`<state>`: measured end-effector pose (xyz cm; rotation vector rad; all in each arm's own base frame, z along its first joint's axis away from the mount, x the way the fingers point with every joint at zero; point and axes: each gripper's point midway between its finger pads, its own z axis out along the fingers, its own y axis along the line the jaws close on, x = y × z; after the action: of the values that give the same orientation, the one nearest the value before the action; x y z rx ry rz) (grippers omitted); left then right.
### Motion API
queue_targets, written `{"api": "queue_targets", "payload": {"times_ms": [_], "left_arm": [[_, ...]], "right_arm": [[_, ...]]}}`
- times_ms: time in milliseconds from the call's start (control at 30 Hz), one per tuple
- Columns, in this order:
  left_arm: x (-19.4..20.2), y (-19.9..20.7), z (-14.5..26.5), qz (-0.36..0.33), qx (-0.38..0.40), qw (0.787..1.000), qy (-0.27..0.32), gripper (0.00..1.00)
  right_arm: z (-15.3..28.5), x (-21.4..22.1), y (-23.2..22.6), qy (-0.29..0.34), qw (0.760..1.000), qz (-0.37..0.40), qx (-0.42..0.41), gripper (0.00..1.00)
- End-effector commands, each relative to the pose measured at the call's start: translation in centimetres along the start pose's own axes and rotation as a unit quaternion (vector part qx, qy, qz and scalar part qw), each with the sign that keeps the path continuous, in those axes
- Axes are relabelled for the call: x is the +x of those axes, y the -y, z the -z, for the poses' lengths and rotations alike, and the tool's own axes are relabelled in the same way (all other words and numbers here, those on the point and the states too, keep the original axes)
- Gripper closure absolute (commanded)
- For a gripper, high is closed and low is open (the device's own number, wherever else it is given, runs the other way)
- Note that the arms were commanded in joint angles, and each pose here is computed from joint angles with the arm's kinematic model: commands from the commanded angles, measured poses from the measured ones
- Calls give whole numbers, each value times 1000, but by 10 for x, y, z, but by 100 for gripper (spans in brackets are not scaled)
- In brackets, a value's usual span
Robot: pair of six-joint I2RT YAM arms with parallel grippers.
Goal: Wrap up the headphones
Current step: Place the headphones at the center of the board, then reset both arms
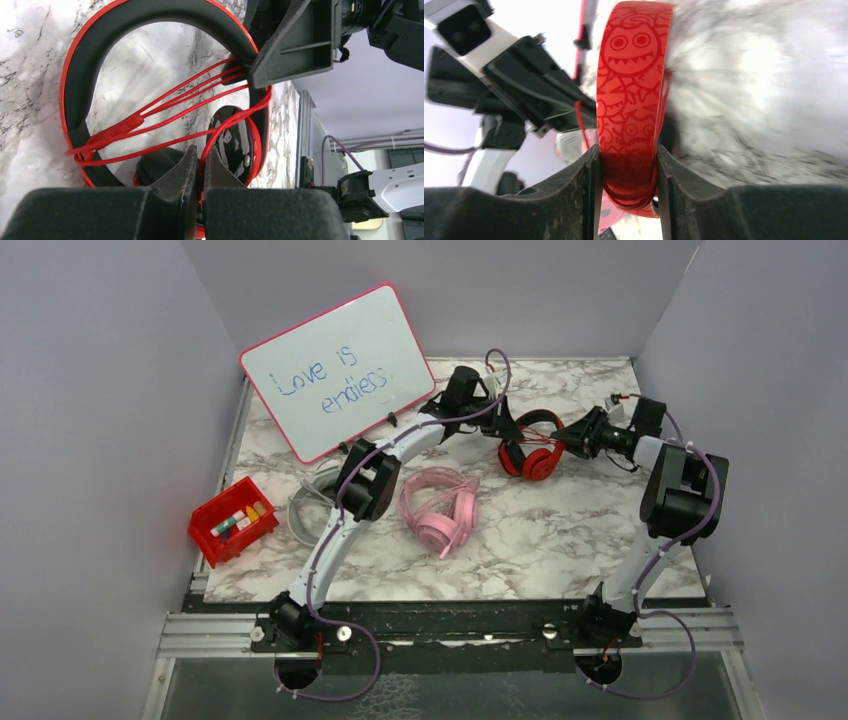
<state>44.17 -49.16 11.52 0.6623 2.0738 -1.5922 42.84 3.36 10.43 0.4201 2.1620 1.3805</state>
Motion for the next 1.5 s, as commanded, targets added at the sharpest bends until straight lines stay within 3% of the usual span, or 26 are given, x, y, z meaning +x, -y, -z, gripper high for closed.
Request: {"api": "queue_targets", "payload": {"times_ms": [0, 200, 400, 767, 833, 867, 900, 933, 1100, 1233, 1367, 1467], "left_arm": [[-14, 14, -12, -10, 36, 999, 29, 100], [-14, 16, -22, 0, 53, 997, 47, 100], [-24, 19, -26, -9, 46, 997, 62, 87], [-50, 13, -7, -40, -17, 995, 87, 74], [-63, 19, 7, -52, -28, 994, 97, 69], [-70, 23, 15, -60, -33, 993, 101, 67], [-81, 33, 26, -74, -36, 991, 108, 65], [-89, 41, 35, -85, -41, 989, 112, 62], [-114, 85, 80, -130, -56, 982, 126, 56], [-117, 122, 122, -167, -71, 973, 140, 53], [-121, 163, 178, -189, -85, 964, 165, 51], [-123, 198, 232, -232, -125, 945, 195, 48]], "right_arm": [[14, -9, 33, 32, 992, 22, 119, 51], [32, -26, 31, 56, 979, 57, 190, 41], [63, -49, 22, 107, 950, 106, 272, 40], [68, -45, -23, 125, 945, 164, 254, 40], [62, -38, -28, 116, 943, 175, 258, 39], [61, -36, -31, 114, 942, 182, 260, 28], [60, -36, -35, 114, 940, 188, 262, 6], [60, -35, -39, 115, 938, 194, 264, 1], [45, -12, -70, 89, 945, 220, 226, 0], [25, 18, -107, 40, 936, 278, 212, 0], [28, 28, -148, 22, 940, 293, 172, 0], [32, 46, -187, -4, 933, 334, 130, 0]]}}
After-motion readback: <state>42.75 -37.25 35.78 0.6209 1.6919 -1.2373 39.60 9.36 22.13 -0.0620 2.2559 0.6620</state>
